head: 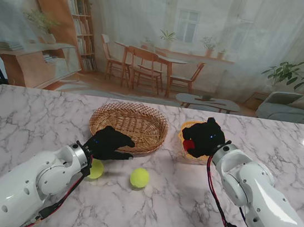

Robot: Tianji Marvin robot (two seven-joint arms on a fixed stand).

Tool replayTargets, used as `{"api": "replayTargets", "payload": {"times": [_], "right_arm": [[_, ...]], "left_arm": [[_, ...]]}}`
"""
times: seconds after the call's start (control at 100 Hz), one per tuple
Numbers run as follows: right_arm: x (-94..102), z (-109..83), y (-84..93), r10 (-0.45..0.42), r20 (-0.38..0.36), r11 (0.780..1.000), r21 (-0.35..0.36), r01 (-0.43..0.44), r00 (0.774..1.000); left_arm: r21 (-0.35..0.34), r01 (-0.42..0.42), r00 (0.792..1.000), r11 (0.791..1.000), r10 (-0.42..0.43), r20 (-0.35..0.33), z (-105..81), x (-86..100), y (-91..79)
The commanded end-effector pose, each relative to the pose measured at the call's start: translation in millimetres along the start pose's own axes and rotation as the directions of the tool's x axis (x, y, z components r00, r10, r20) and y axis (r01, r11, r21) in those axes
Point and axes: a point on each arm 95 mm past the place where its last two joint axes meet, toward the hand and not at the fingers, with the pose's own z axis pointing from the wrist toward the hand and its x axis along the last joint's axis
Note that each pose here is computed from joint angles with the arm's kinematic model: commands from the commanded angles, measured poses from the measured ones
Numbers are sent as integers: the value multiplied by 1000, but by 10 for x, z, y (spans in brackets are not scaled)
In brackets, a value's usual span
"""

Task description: Sort the blocks and the balls into two baskets

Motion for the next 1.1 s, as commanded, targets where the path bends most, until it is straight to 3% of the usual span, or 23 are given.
{"api": "replayTargets", "payload": {"times": [0.0,0.48,0.8,1.09], "right_arm": [[-94,57,33,-25,12,1000,12,25,1000],[-400,479,10,-41,74,993,114,32,996],[-434,640,-295,-65,130,980,196,39,989],[-404,655,-421,-58,154,976,218,24,986]], "left_arm": [[-10,2,1000,1000,-2,-1,7,9,8],[-18,3,1000,1000,-3,-6,27,12,23],[-14,6,1000,1000,-6,-4,30,3,26],[-17,6,1000,1000,-6,-5,36,1,30]]}}
